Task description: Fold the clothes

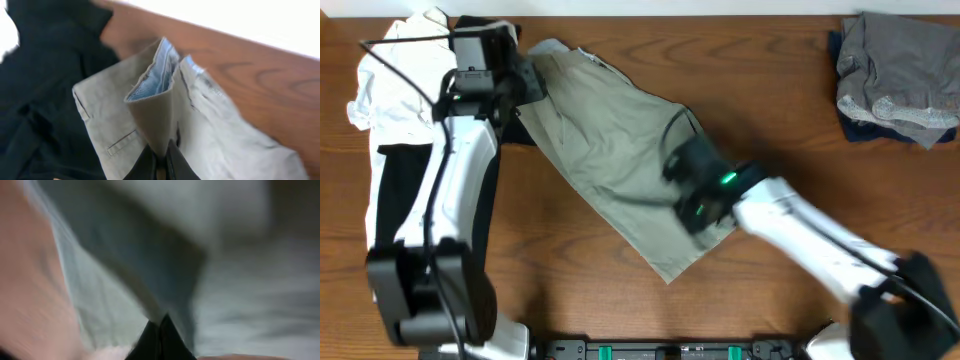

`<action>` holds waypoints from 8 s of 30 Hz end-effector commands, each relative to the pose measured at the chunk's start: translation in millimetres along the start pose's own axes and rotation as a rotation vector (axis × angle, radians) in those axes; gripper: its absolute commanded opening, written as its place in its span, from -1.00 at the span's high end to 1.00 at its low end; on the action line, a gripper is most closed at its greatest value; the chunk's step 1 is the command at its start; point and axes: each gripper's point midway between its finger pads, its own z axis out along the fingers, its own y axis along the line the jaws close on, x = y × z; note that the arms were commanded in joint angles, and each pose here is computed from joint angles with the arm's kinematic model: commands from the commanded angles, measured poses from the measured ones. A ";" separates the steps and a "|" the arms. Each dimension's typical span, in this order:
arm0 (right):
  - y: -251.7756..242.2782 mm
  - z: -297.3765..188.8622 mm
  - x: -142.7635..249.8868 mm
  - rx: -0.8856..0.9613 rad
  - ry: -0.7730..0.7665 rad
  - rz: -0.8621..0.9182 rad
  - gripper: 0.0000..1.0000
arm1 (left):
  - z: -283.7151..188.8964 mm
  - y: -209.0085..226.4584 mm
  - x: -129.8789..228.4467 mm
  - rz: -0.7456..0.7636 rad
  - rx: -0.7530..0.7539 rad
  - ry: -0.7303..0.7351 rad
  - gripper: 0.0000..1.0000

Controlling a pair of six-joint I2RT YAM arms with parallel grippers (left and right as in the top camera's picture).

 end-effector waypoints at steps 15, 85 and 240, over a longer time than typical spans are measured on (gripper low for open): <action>-132.9 -269.4 -96.8 0.281 -0.572 0.138 0.98 | -214.5 -53.5 -86.9 0.069 0.120 -0.495 0.88; -326.8 -34.8 -238.1 0.285 -0.449 0.347 0.98 | 92.9 -69.5 -60.7 0.072 0.216 -0.415 0.88; -136.6 -29.9 135.6 0.272 0.086 1.503 -0.37 | 25.2 41.5 239.4 -0.831 -0.363 0.390 -0.28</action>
